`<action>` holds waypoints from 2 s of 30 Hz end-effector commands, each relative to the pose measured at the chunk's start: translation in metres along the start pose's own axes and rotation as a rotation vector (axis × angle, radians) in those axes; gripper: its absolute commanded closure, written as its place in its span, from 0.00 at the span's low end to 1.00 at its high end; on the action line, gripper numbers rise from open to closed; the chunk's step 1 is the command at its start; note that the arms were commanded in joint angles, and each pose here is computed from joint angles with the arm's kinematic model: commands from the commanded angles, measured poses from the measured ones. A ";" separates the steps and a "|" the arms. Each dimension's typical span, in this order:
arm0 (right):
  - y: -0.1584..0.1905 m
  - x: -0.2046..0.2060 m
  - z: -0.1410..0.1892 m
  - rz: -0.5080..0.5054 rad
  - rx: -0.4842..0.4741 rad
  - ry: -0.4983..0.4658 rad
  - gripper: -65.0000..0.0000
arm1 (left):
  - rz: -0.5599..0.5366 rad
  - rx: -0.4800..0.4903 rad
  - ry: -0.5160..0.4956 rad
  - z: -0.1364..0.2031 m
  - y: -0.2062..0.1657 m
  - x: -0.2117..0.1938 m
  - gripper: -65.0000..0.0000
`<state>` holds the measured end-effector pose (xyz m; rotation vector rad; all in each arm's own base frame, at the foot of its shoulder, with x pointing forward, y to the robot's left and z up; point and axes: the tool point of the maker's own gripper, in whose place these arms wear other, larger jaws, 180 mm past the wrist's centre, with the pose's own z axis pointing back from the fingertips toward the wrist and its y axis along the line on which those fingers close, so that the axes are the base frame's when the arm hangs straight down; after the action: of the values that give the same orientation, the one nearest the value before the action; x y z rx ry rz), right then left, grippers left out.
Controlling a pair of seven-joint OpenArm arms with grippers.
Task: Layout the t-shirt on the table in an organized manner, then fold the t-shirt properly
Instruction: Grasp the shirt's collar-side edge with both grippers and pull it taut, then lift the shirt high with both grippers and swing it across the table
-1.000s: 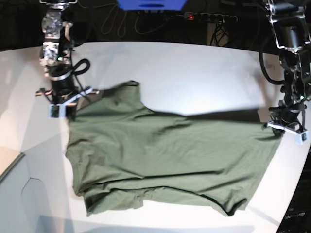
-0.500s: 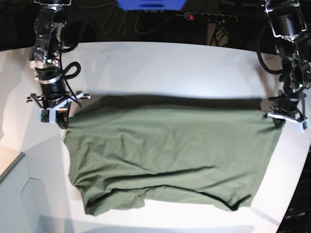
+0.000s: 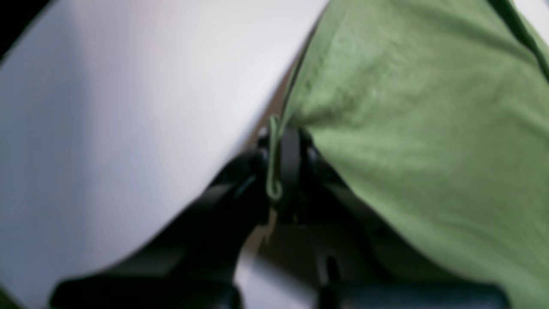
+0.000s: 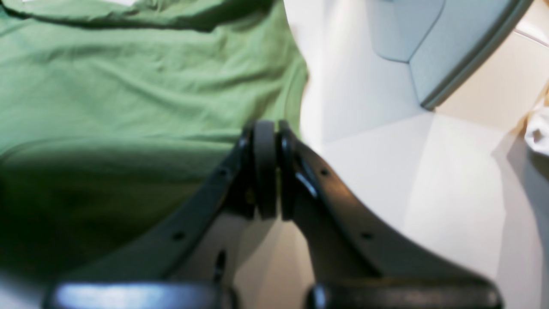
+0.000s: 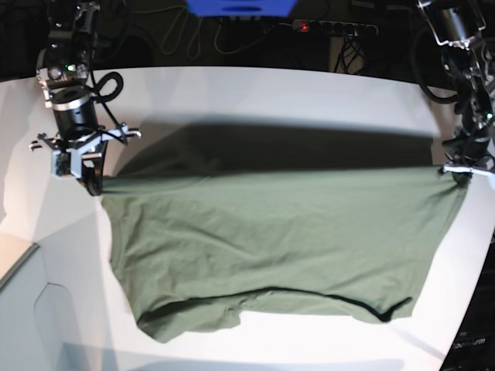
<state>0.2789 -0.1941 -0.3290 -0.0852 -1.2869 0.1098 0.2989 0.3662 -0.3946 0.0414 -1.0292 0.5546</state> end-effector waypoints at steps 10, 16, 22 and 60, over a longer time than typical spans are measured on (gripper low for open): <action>-0.019 0.083 -0.098 -0.047 -0.016 -0.163 1.00 | 0.008 -0.141 -0.216 -0.038 -0.078 0.116 1.00; -0.035 0.141 -0.179 -0.115 -0.008 -0.195 1.00 | 0.003 -0.260 -0.154 -0.092 -0.168 0.158 1.00; -0.072 0.246 -0.218 -0.131 -0.033 -0.317 1.00 | -0.043 -0.364 -0.294 -0.093 -0.260 0.264 1.00; 0.020 0.130 -0.199 -0.170 0.094 -0.149 1.00 | 0.096 -0.421 0.031 0.049 -0.109 0.091 1.00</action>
<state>0.4959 -0.1609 -0.2896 0.0991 -1.3535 0.0326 0.3414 0.2940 -0.2792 -0.3918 -1.0812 0.4245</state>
